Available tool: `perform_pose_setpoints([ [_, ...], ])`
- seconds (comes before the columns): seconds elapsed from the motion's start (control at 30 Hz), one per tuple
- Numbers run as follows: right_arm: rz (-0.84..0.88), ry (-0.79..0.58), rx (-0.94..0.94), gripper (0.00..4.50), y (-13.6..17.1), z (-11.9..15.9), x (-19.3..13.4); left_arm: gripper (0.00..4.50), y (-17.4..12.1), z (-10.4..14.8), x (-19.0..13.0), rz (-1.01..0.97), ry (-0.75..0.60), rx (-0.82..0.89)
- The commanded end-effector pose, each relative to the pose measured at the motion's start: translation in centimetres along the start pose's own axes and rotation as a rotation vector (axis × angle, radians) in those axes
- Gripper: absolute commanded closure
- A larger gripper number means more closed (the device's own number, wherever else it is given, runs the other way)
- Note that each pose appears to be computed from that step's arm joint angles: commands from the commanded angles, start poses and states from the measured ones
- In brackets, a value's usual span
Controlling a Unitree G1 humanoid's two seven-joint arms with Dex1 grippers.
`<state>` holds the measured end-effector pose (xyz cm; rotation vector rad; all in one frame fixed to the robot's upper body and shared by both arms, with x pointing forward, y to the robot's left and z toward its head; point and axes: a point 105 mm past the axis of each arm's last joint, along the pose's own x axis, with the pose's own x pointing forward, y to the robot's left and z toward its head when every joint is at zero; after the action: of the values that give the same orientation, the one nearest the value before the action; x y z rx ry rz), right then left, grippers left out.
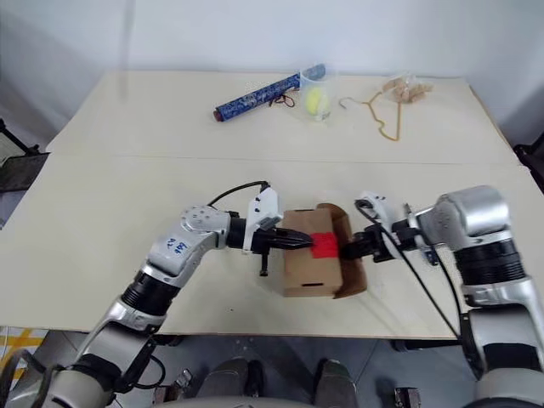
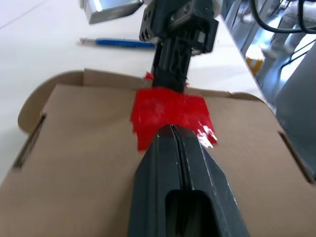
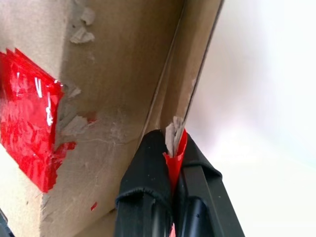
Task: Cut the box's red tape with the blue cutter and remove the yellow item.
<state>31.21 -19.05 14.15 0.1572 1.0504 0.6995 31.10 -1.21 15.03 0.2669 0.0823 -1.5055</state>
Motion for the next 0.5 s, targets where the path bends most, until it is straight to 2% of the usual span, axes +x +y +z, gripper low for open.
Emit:
perform_pose_setpoints([
  [0.03, -0.071, -0.035, -0.056, 4.45, 0.1, 1.1, -3.2, 4.50, 0.1, 0.6, 1.7, -0.016, -0.026, 0.030],
  [0.3, -0.187, -0.036, -0.099, 4.45, 0.3, 1.5, -8.0, 4.50, -0.2, 2.2, 5.2, -0.046, -0.110, 0.061],
  [0.5, -0.224, -0.032, -0.139, 4.45, 1.2, 2.3, -9.6, 4.50, -0.2, 2.8, 6.3, -0.031, -0.135, 0.077],
])
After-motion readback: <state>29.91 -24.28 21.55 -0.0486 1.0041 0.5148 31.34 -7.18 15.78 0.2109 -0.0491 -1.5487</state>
